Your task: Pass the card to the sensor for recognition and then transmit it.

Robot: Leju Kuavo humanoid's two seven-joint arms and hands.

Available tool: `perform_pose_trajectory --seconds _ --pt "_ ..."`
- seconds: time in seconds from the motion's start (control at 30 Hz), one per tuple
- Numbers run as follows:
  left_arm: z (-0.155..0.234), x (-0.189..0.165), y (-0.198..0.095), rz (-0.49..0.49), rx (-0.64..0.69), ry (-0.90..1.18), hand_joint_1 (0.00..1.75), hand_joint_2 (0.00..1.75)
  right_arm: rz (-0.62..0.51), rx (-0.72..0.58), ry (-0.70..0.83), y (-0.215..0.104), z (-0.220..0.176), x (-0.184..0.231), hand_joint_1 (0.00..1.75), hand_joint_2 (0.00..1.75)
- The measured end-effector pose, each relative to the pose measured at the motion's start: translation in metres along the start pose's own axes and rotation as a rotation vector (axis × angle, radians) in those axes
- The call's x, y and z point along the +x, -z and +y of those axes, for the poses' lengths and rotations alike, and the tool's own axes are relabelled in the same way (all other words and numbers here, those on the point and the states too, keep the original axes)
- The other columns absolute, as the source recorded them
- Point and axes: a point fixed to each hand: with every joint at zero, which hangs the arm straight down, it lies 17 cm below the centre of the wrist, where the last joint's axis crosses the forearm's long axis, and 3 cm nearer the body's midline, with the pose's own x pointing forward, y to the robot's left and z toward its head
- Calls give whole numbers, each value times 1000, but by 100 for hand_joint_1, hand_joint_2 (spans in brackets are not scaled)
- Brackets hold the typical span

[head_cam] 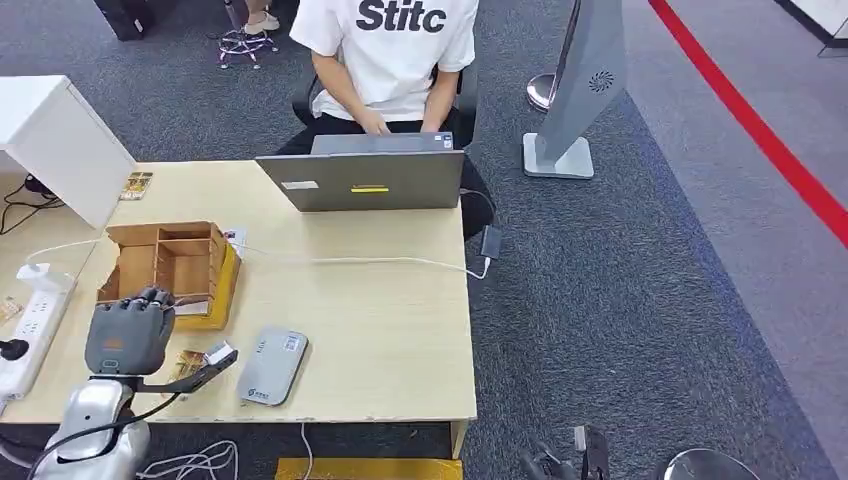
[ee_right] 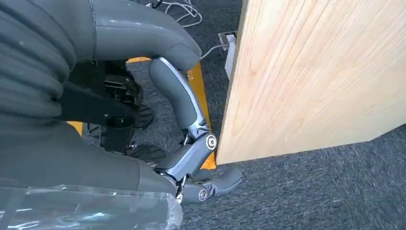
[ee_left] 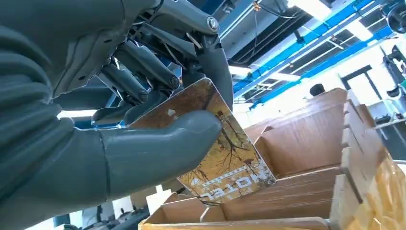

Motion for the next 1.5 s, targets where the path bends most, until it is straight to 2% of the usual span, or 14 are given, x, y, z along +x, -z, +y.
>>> perform_pose_trajectory --seconds 0.27,0.37,0.47,0.63,0.83,1.37,1.4,1.47,1.5 --pt "5 -3 2 12 16 -2 175 175 0 1 0 0 0 0 0 175" --pt "18 -9 12 25 47 0 175 175 5 4 -4 0 1 -1 0 175" --pt "37 -33 37 67 71 -4 175 175 15 10 -10 0 2 -2 0 175" --pt "75 -92 82 147 120 27 175 175 27 21 -24 2 6 -2 0 175" --pt "90 -127 101 188 133 57 175 175 29 38 -42 4 11 -1 0 175" --pt "84 -130 105 190 114 63 175 175 31 44 -49 4 13 0 0 175" --pt "84 -130 105 190 114 63 164 175 31 44 -49 4 13 0 0 175" --pt "84 -130 105 190 114 62 164 175 31 44 -48 4 12 0 0 175" --pt "83 -129 105 190 114 60 0 175 31 44 -48 4 12 0 0 175"
